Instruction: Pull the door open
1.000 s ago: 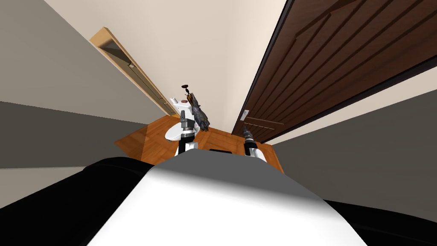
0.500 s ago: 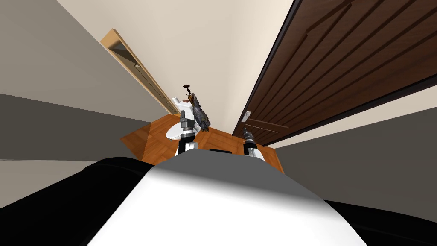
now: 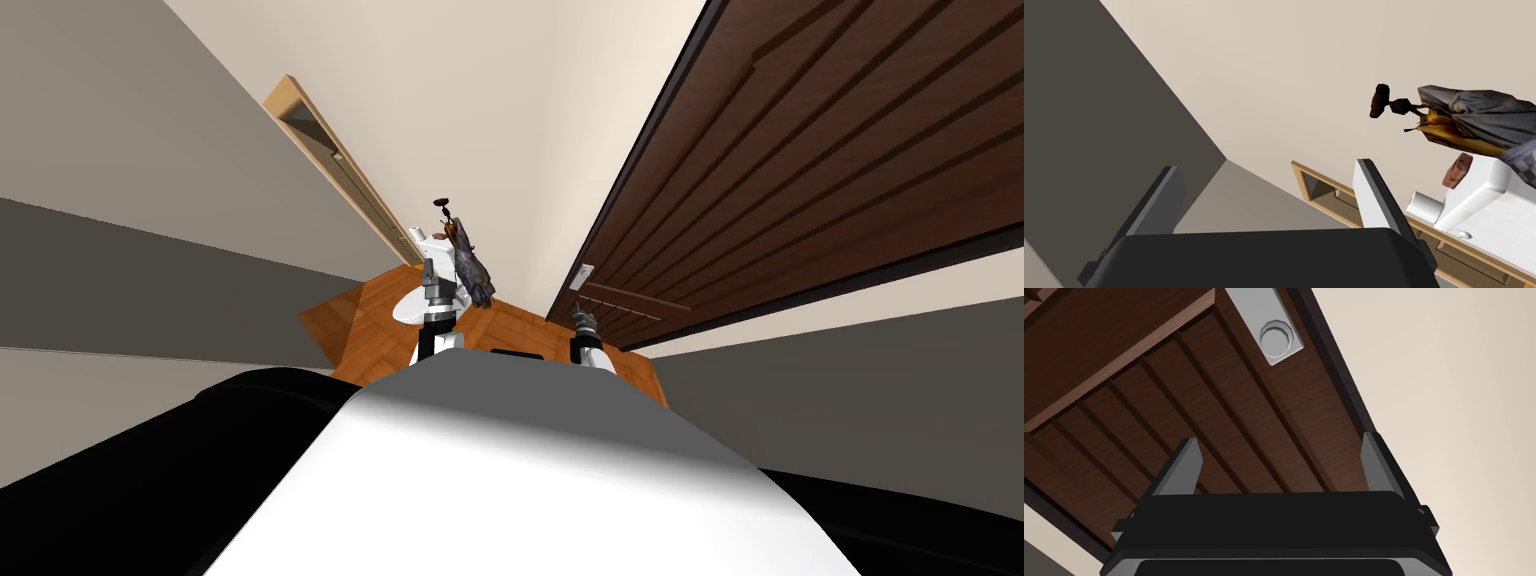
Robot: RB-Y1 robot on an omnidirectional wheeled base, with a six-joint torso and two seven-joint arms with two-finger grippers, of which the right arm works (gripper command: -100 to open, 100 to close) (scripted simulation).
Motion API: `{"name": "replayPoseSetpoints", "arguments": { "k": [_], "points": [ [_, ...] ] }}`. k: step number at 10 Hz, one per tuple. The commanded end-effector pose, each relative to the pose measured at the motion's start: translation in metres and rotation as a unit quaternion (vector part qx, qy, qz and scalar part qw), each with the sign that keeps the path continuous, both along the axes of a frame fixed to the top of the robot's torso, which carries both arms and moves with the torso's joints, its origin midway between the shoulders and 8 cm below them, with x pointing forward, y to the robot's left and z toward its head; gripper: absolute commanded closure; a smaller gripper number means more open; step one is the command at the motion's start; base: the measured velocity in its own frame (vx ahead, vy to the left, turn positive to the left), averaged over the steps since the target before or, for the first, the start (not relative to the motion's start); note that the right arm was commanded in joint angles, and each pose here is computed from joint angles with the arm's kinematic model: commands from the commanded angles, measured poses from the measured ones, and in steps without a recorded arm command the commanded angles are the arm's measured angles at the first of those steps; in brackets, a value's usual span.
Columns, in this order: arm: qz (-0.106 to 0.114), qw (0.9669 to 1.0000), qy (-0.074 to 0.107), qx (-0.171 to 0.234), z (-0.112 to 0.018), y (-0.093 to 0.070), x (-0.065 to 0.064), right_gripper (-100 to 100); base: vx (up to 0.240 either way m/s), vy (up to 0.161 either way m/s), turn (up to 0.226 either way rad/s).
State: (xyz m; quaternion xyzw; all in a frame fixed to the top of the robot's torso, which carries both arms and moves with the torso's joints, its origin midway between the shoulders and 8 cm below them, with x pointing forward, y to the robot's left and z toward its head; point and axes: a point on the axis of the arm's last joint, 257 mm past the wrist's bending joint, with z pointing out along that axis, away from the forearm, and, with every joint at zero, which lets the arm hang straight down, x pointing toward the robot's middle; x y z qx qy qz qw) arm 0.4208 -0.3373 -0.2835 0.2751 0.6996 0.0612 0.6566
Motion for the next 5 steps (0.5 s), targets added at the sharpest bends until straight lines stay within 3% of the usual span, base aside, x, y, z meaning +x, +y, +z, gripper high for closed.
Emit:
{"name": "replayPoseSetpoints", "arguments": {
  "k": [1,5],
  "points": [
    [-0.005,0.9999,0.003,-0.01,-0.002,-0.003,-0.001,-100,0.052,-0.041,0.03],
    [-0.032,0.9975,0.018,-0.06,-0.011,-0.021,-0.006,-100,0.064,-0.056,0.101]
  ]
}}
